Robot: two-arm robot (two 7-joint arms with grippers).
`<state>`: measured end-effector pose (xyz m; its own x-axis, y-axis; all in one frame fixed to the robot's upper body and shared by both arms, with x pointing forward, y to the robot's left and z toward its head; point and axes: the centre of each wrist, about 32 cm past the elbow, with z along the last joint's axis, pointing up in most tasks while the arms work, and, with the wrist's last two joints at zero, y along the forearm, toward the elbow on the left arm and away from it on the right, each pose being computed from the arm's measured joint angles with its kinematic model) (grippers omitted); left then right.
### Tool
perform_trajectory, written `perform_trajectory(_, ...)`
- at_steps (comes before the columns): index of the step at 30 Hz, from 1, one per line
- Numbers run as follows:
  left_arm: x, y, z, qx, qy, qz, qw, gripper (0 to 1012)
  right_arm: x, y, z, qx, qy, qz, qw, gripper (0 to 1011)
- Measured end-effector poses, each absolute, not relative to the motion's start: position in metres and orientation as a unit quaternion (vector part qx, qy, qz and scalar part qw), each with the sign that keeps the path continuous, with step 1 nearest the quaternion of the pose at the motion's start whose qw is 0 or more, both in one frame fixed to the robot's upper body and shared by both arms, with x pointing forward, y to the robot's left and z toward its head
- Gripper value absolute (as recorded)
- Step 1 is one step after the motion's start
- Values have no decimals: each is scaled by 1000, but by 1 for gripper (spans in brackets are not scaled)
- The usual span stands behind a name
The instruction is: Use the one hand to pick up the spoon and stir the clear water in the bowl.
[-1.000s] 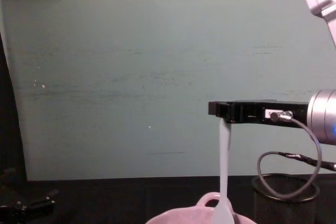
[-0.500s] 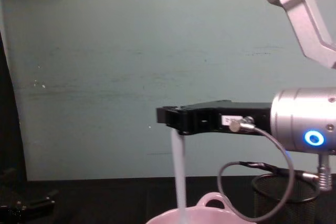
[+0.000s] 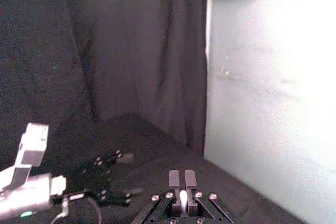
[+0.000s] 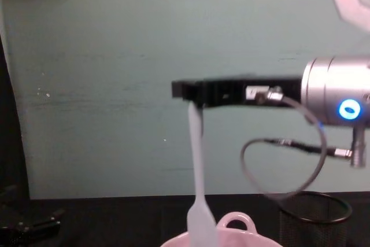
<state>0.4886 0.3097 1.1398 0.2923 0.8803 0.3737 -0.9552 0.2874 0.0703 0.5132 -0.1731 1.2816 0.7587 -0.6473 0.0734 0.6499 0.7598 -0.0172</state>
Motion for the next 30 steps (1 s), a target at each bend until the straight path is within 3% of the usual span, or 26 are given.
perform_trajectory(6, 489, 310, 1140, 141, -132, 580, 791, 1011, 516, -187, 1308, -15, -57, -357, 932, 64)
perform_trajectory(11, 489, 310, 1140, 141, -132, 580, 791, 1011, 515, -210, 1340, -21, -85, -383, 920, 65)
perform_trajectory(16, 489, 310, 1140, 141, -132, 580, 791, 1011, 510, -233, 1354, -23, -91, -413, 906, 65)
perform_trajectory(22, 489, 310, 1140, 141, -132, 580, 791, 1011, 505, -253, 1353, -25, -81, -440, 894, 64)
perform_trajectory(30, 489, 310, 1140, 141, -132, 580, 791, 1011, 511, -272, 1327, -24, -37, -458, 888, 64)
